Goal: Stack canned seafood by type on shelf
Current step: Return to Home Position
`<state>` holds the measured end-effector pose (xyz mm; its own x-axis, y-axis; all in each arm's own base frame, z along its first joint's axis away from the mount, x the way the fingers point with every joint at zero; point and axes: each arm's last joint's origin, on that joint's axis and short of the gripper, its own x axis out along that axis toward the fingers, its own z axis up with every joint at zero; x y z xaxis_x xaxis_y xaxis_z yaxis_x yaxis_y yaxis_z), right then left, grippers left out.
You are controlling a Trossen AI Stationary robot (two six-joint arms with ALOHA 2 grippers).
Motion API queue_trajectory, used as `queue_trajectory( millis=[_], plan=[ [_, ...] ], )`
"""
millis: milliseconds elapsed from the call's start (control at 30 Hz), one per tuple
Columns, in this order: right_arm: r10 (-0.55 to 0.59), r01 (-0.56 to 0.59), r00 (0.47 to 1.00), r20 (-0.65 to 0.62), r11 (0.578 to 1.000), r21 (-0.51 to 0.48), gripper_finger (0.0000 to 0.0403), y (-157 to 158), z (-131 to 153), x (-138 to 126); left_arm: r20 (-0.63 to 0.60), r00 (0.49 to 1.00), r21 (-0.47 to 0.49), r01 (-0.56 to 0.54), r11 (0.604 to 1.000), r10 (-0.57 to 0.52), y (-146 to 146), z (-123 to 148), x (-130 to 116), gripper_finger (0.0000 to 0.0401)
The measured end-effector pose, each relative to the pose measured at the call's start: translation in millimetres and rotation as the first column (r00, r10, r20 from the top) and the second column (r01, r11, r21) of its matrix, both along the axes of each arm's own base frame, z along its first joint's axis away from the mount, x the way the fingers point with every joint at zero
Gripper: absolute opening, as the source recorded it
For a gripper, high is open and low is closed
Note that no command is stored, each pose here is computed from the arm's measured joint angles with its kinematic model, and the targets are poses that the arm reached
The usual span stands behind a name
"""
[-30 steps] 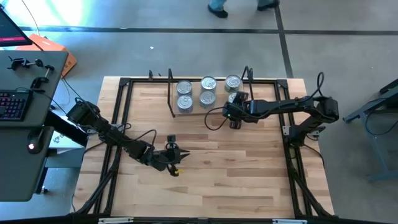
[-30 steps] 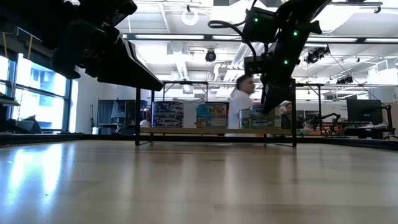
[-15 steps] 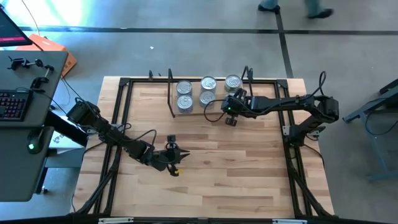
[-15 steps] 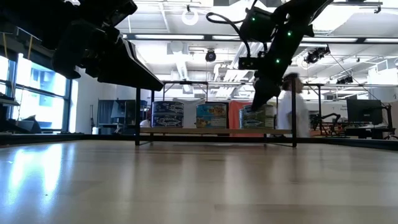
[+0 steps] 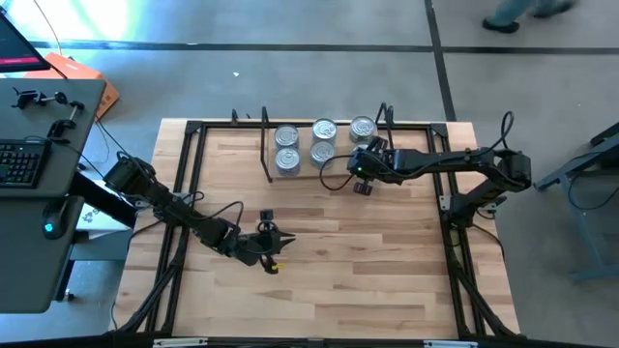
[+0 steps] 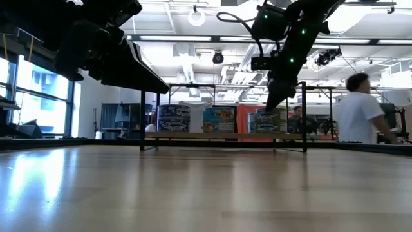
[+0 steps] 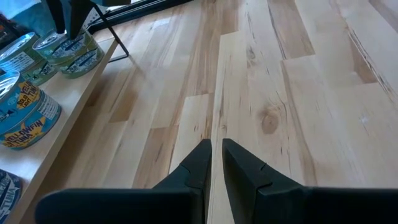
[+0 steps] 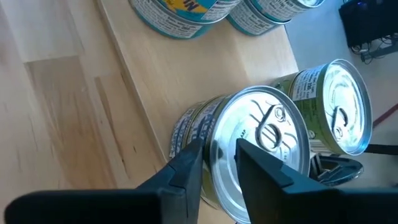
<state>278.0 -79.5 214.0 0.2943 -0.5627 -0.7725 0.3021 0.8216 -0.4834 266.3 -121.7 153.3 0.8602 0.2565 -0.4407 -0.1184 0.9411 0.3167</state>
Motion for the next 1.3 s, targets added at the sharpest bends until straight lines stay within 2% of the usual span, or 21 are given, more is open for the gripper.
queue_trajectory(
  millis=[200, 367, 533, 633, 833, 1067, 1300],
  plan=[
    [-0.003, 0.003, 1.000, 0.007, 1.000, -0.014, 0.0113, -0.2, 2.3, 0.6, 0.004, 1.000, -0.005, 0.000, 1.000, 0.000, -0.2, 0.3, 0.1, 0.0032],
    [0.036, -0.036, 0.998, 0.048, 0.999, -0.012, 0.0134, 4.3, 25.7, 10.1, 0.016, 0.998, -0.058, 0.061, 0.996, -0.060, -9.2, 4.9, -4.3, 0.0032],
    [0.098, -0.111, 0.961, 0.258, 0.993, 0.039, 0.0132, 6.0, 48.5, 27.7, 0.065, 0.995, -0.051, 0.081, 0.995, -0.078, -19.3, 26.9, -20.7, 0.0032],
    [0.122, -0.164, 0.919, 0.375, 0.983, 0.081, 0.0122, -0.3, 49.2, 39.1, 0.081, 0.996, -0.012, 0.029, 1.000, -0.028, -20.2, 42.8, -38.2, 0.0032],
    [0.105, -0.172, 0.869, 0.484, 0.981, 0.095, 0.0084, -23.7, 24.3, 67.3, 0.104, 0.982, 0.017, -0.162, 0.987, 0.159, -8.9, 59.5, -73.7, 0.0032],
    [-0.021, -0.058, 0.878, 0.478, 0.987, 0.150, 0.0040, -52.4, -0.5, 70.5, 0.100, 0.965, -0.044, -0.238, 0.970, 0.241, -1.1, 59.9, -84.9, 0.0032],
    [-0.026, -0.066, 0.910, 0.414, 0.976, 0.207, 0.0012, -56.3, -7.1, 63.9, 0.095, 0.960, -0.067, -0.258, 0.964, 0.264, -0.8, 50.2, -84.4, 0.0032]
  ],
)
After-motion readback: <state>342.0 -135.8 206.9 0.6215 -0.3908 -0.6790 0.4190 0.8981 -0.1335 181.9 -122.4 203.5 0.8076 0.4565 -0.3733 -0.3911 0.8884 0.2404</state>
